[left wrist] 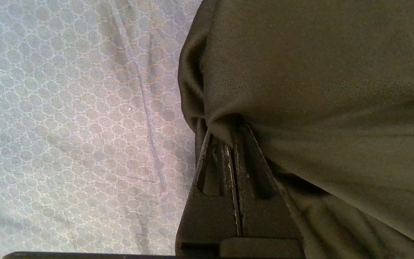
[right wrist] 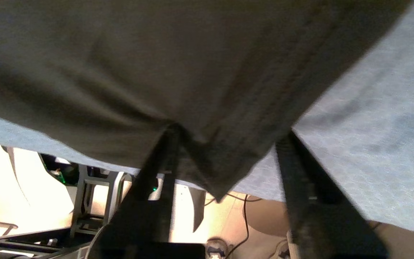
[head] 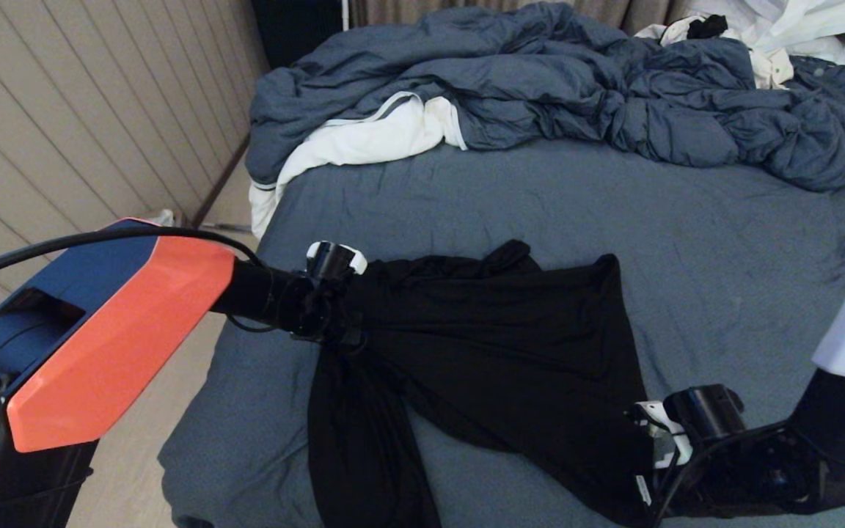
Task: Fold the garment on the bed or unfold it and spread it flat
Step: Unford the black T-shirt
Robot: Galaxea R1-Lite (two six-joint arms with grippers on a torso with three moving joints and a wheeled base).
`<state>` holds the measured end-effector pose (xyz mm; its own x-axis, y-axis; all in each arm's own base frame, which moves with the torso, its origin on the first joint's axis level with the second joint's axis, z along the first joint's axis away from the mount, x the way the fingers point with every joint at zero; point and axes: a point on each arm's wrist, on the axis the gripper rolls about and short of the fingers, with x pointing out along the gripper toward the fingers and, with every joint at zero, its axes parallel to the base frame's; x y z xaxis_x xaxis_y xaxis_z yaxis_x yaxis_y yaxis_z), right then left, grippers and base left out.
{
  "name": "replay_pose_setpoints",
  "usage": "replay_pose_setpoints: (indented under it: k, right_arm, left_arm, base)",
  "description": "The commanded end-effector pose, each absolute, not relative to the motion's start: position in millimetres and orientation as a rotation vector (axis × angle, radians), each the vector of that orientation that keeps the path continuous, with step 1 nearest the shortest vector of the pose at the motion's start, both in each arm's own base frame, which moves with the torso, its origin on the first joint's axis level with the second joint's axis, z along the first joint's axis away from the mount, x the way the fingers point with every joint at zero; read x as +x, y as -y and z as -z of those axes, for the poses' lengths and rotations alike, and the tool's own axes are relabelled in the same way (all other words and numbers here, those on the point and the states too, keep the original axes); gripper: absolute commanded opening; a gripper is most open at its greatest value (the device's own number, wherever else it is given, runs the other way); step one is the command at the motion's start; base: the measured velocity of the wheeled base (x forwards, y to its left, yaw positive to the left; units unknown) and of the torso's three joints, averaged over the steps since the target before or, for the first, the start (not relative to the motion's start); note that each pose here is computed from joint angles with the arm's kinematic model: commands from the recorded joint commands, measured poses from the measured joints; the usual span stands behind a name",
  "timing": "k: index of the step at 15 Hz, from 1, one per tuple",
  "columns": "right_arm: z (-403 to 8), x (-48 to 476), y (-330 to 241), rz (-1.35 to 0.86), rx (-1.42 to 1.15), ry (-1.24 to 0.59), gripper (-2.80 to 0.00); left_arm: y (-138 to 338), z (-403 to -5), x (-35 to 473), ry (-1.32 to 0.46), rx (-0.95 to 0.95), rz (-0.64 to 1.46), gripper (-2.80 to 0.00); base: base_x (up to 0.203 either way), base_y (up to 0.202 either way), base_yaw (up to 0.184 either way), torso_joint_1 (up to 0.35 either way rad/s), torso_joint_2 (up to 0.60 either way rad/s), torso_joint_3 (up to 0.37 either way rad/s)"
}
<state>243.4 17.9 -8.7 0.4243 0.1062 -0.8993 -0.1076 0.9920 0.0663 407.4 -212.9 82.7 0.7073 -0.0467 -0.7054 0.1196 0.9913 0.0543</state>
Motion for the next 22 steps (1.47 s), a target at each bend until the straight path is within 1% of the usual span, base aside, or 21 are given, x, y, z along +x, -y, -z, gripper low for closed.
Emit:
replay_pose_setpoints:
  k: [1,4,6,10,13,16,22]
  right_arm:
    - [10,242,-20,-0.142,-0.005,-1.128,-2.8]
    - [7,242,-18,-0.131,-0.001,-1.112,-2.8]
    - [-4,244,-12,-0.107,0.006,-1.063,-2.8]
    - [-29,244,23,0.024,0.044,-0.966,-2.8]
    - [-30,235,56,0.103,0.016,-0.983,-2.8]
    - [-24,227,82,0.155,-0.003,-1.03,-2.8]
    - [-23,227,131,0.261,-0.014,-1.038,-2.8]
  left_arm:
    - [216,-79,406,-0.789,0.104,0.094,-2.8]
    - [220,-79,403,-0.791,0.096,0.099,-2.8]
    - [227,-83,396,-0.789,0.087,0.113,-2.8]
    - [254,-80,370,-0.81,0.105,0.168,-2.8]
    - [273,-76,350,-0.822,0.136,0.194,-2.8]
    - [278,-60,328,-0.859,0.214,0.184,-2.8]
    - [278,-78,313,-0.837,0.217,0.208,-2.8]
  base:
    - [0.0,0.0,0.0,0.0,0.0,0.0]
    - [0.0,0.0,0.0,0.0,0.0,0.0]
    - [0.0,0.0,0.0,0.0,0.0,0.0]
    - [0.0,0.0,0.0,0.0,0.0,0.0]
    - [0.0,0.0,0.0,0.0,0.0,0.0]
    - [0.0,0.0,0.0,0.0,0.0,0.0]
    - [0.0,0.0,0.0,0.0,0.0,0.0]
